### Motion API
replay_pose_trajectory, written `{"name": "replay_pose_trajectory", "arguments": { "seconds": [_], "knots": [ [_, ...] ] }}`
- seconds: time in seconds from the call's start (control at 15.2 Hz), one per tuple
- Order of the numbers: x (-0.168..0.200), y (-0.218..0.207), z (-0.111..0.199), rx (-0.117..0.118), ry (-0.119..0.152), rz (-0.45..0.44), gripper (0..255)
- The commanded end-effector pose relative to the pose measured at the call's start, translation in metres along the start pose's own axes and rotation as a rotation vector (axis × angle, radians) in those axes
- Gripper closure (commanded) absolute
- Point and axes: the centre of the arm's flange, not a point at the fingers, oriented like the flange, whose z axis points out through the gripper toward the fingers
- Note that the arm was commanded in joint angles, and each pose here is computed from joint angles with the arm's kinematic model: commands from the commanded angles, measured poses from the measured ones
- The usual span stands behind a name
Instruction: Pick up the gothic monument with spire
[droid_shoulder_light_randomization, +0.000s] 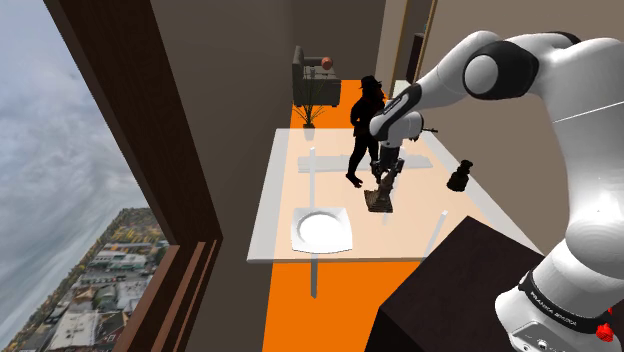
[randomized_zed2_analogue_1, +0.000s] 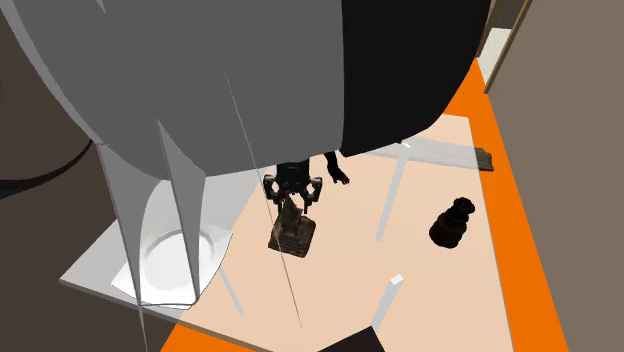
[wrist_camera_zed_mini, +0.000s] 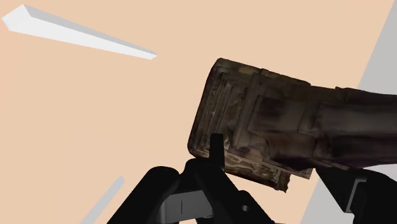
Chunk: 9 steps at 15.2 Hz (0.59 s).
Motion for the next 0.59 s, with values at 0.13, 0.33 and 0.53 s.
{"name": "replay_pose_trajectory", "arguments": {
  "seconds": [0.13, 0.33, 0.53],
  "knots": [
    [-0.004, -0.001, -0.021, 0.0, 0.0, 0.0, 255],
    [-0.006, -0.002, -0.037, 0.0, 0.0, 0.0, 255],
    [-0.009, -0.002, -0.053, 0.0, 0.0, 0.0, 255]
  ]
}}
